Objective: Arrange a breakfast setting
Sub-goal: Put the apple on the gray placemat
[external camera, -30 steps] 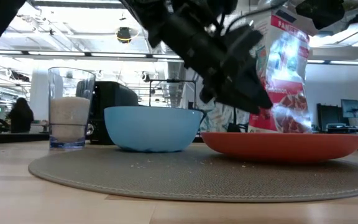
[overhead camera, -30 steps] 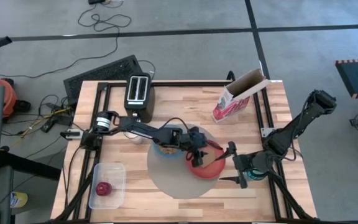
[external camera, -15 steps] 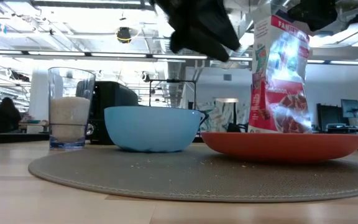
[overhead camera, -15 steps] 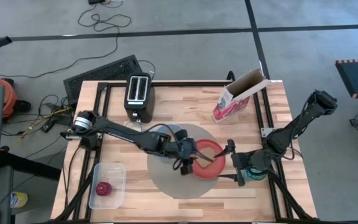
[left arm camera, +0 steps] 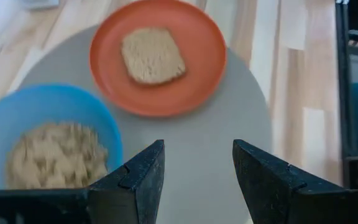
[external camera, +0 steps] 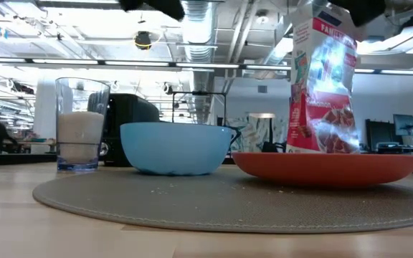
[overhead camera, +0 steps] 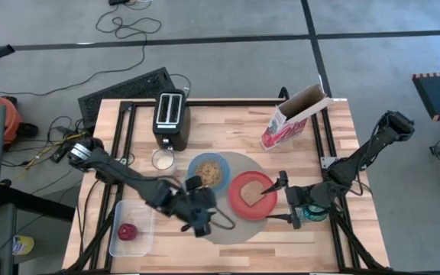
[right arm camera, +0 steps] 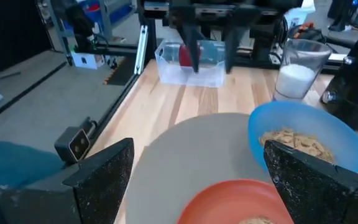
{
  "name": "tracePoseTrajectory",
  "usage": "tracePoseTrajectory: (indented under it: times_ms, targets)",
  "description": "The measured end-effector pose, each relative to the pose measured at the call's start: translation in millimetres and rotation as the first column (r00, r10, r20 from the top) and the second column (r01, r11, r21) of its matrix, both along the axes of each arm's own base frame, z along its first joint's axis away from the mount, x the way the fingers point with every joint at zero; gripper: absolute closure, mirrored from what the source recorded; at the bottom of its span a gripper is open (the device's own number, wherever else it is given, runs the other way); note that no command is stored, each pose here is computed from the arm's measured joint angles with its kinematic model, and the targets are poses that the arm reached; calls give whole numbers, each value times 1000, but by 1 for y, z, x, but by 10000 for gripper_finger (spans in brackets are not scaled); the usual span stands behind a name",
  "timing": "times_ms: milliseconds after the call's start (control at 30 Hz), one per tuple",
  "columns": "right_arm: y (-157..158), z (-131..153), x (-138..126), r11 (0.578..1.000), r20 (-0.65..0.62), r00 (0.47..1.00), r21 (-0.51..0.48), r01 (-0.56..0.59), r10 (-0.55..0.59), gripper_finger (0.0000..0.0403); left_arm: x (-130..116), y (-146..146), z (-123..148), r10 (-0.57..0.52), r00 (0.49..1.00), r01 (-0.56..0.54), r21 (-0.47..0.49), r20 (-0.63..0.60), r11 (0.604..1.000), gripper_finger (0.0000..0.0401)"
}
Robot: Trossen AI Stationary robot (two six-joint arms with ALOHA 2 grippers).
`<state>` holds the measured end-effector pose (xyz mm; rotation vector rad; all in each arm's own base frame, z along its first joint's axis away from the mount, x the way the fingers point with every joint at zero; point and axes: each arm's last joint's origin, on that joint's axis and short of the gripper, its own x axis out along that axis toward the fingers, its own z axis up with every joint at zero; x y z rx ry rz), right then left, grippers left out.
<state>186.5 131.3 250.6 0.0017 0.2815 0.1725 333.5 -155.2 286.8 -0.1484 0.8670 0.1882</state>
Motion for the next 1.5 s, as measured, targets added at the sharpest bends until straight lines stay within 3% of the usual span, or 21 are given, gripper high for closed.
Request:
tracePoseTrajectory:
  times_ms: [267,400,533,667,933,1133,1300,1500]
  targets:
    - [10,5,-5,998,37,998,55,-43,41,17,-39,-38,12,45,999,-46,-114,-12,992,225]
    - [17,10,-10,993,81,993,78,-87,81,17,-47,-49,12,29,999,-31,-134,-13,991,225]
    - [23,13,-14,989,110,988,88,-119,109,17,-45,-47,12,83,997,-83,-166,-12,983,215]
    - [24,13,-15,989,113,987,76,-127,118,17,-43,-44,11,99,995,-100,-169,-13,981,174]
    - [21,13,-12,992,115,988,60,-112,105,17,-35,-31,12,139,990,-138,-171,-8,976,50]
    - [20,13,-11,993,118,988,45,-109,104,17,-25,-30,17,151,987,-134,-227,58,965,27]
    - [20,13,-12,993,118,987,45,-113,107,17,-28,-30,14,140,990,-141,-297,-27,944,26]
    - [20,13,-12,993,117,987,45,-112,107,17,-54,-40,8,198,960,-251,-298,-197,921,26]
